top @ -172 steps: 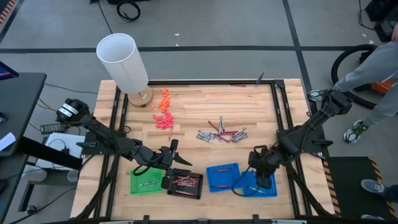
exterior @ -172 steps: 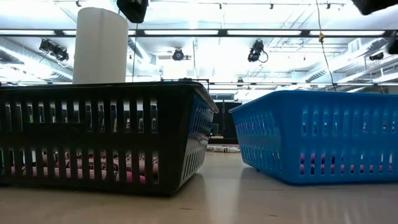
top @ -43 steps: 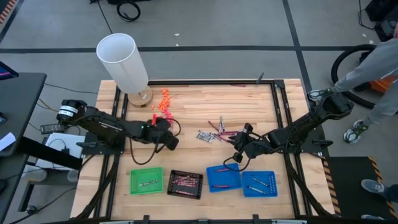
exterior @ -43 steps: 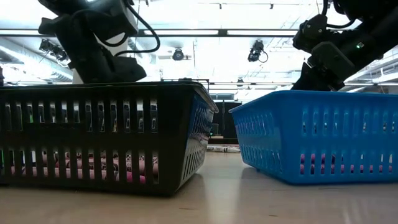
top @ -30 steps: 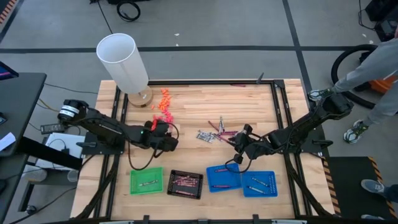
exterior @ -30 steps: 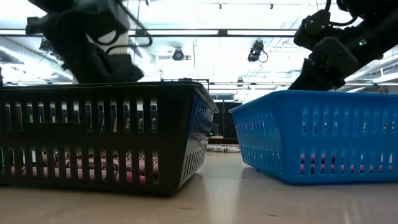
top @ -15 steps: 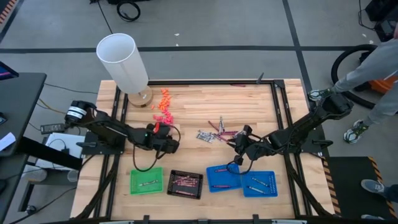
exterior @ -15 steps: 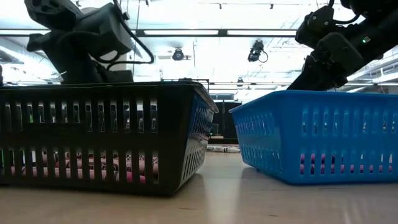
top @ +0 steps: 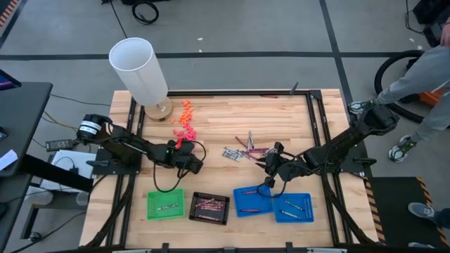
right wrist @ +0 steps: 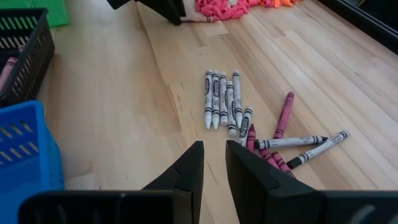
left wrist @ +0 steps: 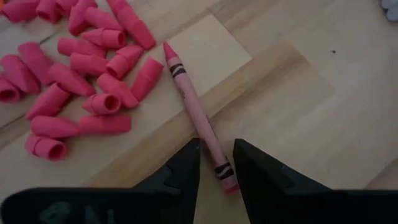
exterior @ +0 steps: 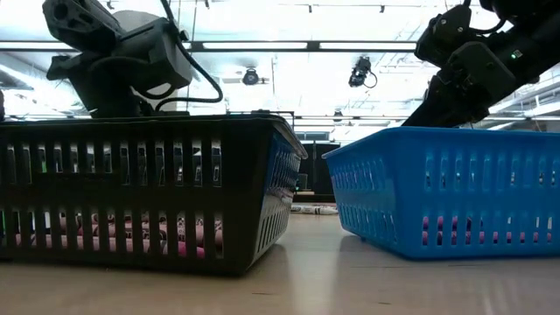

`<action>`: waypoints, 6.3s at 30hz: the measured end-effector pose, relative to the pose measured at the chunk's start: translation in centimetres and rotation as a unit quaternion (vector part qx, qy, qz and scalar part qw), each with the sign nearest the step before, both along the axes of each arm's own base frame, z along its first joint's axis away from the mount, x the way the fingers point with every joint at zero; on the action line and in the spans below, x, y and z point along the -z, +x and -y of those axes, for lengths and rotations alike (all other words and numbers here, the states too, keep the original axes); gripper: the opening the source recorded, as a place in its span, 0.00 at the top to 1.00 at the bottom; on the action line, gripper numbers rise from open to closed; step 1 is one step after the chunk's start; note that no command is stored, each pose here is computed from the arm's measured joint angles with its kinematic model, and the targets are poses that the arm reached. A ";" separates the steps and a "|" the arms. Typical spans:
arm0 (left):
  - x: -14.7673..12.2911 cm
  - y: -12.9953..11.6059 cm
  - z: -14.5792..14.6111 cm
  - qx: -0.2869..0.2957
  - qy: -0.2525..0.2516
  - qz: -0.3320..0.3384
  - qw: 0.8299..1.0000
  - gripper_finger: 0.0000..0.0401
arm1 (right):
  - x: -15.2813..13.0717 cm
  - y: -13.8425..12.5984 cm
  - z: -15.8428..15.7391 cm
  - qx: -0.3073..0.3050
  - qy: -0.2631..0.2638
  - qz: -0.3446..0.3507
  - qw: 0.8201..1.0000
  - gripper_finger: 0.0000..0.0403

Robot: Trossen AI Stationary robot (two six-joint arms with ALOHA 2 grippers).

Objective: Sort crayons
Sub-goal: Put the pink crayon into the black bin, then put the white crayon into the green bin

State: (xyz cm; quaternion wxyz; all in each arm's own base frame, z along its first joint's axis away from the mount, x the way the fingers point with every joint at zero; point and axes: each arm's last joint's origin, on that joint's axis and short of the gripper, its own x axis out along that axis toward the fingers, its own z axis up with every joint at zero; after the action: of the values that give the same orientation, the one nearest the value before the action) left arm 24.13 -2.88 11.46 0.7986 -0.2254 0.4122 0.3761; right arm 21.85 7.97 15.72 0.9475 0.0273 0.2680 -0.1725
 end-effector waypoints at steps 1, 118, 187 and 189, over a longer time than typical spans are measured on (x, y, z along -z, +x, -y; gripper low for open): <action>0.0 0.0 0.0 0.004 -0.001 -0.002 1.000 0.75 | 0.0 0.0 0.0 0.000 0.000 0.000 1.000 0.81; -3.7 15.8 -1.8 0.467 0.121 -0.057 0.874 0.64 | 0.4 -0.3 -0.2 -0.021 0.006 0.010 1.000 0.81; -11.4 10.7 3.5 0.480 -0.017 0.001 0.877 0.97 | 0.4 -0.3 -0.3 -0.031 0.017 0.010 0.999 0.81; -12.0 10.2 4.2 0.476 -0.025 0.007 0.879 0.97 | 0.4 -0.3 -0.3 -0.031 0.018 0.010 0.999 0.81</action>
State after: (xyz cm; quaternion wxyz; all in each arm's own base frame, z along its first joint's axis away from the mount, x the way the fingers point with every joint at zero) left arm 34.37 -7.04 23.46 0.8784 -0.0249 0.4734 -0.0612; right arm 21.59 8.30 15.36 0.9544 0.0383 0.2619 -0.1382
